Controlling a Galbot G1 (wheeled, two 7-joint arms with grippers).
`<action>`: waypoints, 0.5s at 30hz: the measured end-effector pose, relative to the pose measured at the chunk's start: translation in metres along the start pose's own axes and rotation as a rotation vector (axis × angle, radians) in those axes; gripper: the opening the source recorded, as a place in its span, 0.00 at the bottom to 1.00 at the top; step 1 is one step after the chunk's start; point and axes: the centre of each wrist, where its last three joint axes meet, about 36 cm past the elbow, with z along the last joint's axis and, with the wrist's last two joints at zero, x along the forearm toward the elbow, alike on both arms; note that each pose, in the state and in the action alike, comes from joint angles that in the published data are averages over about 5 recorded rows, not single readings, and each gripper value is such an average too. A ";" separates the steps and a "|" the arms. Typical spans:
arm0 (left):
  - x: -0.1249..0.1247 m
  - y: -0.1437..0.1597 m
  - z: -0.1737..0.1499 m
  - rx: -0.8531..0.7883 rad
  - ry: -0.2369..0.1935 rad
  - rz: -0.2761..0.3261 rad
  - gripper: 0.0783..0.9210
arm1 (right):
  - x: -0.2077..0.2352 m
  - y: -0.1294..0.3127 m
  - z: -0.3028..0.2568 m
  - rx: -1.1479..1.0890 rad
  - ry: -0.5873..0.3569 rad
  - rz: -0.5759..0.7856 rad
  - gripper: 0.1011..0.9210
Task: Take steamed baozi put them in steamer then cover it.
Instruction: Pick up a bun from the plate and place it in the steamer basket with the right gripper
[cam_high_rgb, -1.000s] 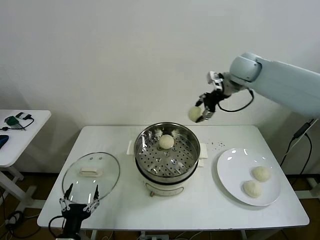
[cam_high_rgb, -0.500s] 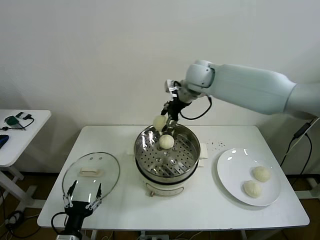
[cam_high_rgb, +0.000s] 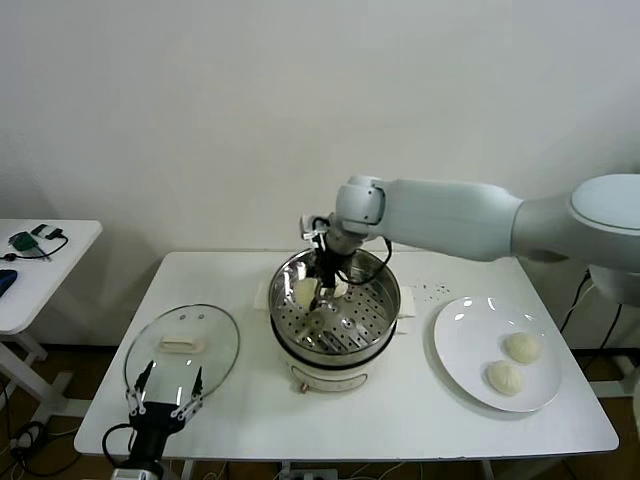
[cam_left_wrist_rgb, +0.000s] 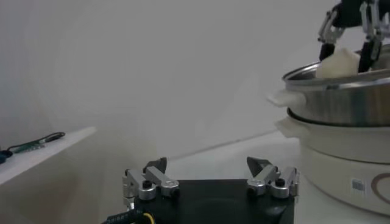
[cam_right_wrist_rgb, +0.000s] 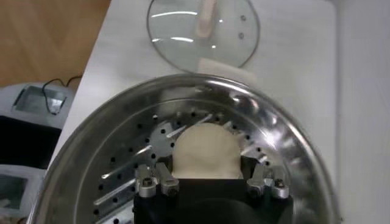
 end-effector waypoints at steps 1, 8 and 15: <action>0.000 0.000 0.000 -0.001 0.000 0.000 0.88 | -0.003 0.001 0.000 0.000 0.002 -0.002 0.74; -0.001 0.001 0.001 -0.001 0.000 -0.001 0.88 | -0.008 0.002 0.001 -0.003 0.003 -0.004 0.86; 0.000 0.000 0.002 0.000 0.003 -0.001 0.88 | 0.013 0.001 0.007 0.013 0.008 0.006 0.88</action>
